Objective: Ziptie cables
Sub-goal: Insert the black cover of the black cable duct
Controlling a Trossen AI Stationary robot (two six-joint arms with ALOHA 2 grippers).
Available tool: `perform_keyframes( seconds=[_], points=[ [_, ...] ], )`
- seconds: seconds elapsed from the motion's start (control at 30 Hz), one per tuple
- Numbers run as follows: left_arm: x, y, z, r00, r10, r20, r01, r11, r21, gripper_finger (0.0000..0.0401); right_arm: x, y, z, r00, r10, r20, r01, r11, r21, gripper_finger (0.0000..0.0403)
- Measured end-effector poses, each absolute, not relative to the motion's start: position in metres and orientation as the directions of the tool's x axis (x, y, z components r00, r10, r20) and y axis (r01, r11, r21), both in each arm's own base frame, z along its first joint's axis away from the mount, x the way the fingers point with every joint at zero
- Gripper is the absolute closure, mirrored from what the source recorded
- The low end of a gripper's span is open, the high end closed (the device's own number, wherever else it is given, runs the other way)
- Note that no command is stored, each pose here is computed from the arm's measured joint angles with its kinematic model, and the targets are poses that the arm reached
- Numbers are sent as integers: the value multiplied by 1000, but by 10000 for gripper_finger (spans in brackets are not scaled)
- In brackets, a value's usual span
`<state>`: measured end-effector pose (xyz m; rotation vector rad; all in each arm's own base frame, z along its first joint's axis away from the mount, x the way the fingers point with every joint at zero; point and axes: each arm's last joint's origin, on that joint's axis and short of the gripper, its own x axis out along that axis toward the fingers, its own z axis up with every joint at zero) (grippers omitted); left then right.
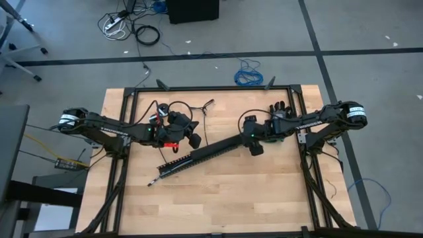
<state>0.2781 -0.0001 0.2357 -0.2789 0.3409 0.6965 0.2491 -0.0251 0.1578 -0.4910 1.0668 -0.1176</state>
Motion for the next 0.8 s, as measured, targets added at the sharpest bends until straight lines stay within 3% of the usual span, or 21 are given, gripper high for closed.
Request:
perform_keyframes(
  seconds=[0.3,0.47,0.8],
  points=[
    [278,0,236,716,576,-395,-666,734,-137,401,252,-27,159,520,-287,-805,-142,900,-412,57],
    [278,0,236,716,576,-394,-666,733,-138,401,255,-27,142,464,-260,-847,-179,908,-378,62],
    [278,0,236,716,576,-394,-666,733,-137,401,268,-21,143,457,-325,-828,-178,879,-443,88]
  ],
)
